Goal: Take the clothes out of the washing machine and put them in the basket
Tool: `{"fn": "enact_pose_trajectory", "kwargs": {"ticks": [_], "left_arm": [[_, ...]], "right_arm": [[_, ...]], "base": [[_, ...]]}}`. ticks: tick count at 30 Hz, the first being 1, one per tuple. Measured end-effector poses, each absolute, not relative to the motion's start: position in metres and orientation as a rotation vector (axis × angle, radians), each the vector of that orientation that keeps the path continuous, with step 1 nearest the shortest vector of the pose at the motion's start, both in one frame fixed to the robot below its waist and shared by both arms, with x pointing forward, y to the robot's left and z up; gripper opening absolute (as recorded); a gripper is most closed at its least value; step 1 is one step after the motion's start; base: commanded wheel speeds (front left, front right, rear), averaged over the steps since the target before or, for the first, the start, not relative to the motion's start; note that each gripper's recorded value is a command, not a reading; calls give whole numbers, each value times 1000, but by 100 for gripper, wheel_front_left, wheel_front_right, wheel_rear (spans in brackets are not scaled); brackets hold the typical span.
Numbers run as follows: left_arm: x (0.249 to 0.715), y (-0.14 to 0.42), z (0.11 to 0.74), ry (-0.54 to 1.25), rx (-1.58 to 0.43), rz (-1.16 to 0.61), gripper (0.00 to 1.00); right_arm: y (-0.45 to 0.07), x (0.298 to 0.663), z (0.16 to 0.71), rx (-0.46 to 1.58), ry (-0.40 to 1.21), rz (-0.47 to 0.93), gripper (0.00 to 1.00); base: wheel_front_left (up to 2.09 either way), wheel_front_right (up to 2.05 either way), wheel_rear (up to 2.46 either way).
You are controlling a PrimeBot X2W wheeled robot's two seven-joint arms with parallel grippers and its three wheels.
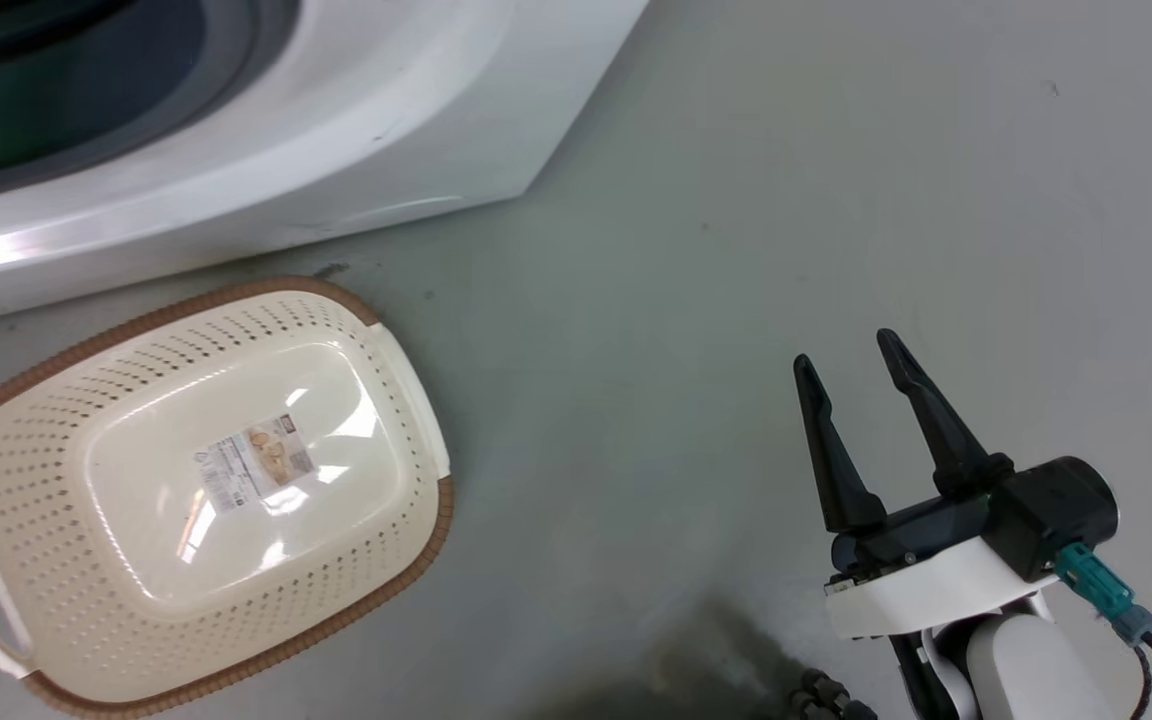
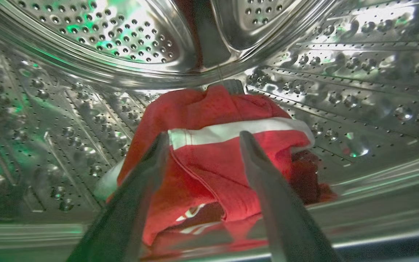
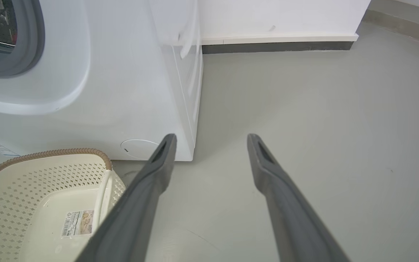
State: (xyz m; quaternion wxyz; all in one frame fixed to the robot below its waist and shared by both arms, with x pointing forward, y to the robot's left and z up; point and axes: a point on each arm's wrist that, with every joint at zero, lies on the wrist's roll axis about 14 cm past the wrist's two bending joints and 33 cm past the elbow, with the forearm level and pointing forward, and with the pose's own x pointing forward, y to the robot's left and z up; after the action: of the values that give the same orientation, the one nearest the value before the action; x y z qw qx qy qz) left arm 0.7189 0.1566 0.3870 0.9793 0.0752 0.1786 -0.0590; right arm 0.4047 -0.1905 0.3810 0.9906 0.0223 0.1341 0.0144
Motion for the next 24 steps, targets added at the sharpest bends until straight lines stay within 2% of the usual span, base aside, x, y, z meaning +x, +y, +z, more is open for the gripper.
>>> {"fn": "enact_pose_trajectory", "kwargs": {"ticks": [9, 18, 19, 21, 24], "left_arm": [[745, 163, 344, 538, 212, -108, 100], [741, 164, 301, 772, 274, -91, 100], [740, 165, 300, 787, 271, -83, 76], [740, 165, 301, 797, 270, -76, 0], [738, 167, 302, 806, 270, -67, 0]], "right_arm": [[-201, 396, 357, 61, 349, -14, 100], [-209, 388, 350, 71, 382, -49, 100], [-209, 388, 351, 71, 382, -49, 100], [-209, 387, 351, 77, 381, -53, 100], [-208, 387, 353, 79, 377, -53, 100]], "base": [[0, 0, 0], [0, 0, 0], [0, 0, 0], [0, 0, 0], [0, 0, 0]]}}
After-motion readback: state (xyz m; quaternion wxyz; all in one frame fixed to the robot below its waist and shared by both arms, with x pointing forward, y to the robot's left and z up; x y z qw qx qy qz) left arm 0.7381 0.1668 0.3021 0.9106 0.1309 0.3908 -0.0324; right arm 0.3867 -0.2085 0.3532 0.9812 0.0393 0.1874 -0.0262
